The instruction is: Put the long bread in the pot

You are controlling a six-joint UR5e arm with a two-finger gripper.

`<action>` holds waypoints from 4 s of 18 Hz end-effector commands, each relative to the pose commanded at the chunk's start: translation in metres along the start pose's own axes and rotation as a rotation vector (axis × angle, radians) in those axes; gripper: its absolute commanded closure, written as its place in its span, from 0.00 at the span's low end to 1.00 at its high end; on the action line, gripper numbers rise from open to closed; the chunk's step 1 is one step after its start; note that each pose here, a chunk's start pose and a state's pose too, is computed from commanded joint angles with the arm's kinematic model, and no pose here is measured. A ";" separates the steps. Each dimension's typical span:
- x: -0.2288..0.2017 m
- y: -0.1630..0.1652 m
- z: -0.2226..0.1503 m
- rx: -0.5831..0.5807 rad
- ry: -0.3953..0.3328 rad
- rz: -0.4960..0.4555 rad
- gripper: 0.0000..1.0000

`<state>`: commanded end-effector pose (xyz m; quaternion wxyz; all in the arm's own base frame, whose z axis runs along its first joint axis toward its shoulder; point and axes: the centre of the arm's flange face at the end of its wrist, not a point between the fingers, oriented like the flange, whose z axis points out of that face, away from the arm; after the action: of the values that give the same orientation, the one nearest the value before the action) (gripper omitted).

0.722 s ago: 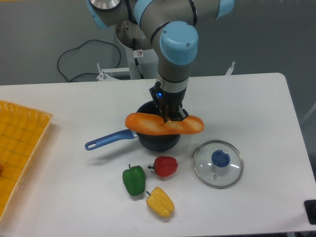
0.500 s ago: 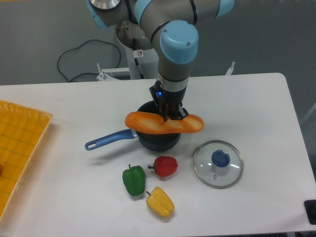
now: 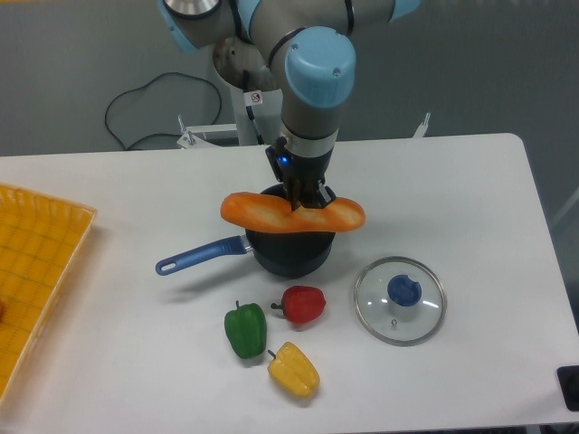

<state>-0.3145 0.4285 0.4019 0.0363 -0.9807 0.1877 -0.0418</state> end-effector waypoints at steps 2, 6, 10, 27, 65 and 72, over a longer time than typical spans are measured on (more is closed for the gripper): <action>0.006 -0.004 -0.002 -0.001 0.001 0.011 0.82; 0.016 -0.005 -0.003 0.000 -0.003 -0.003 0.83; 0.029 -0.010 0.007 -0.007 0.011 0.003 0.83; 0.047 -0.048 0.078 -0.069 0.135 -0.015 0.83; 0.038 -0.058 0.103 -0.228 0.059 0.066 0.20; 0.033 -0.054 0.110 -0.270 0.056 0.070 0.20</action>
<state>-0.2539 0.4726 0.2997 -0.0998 -0.9679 0.2266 -0.0421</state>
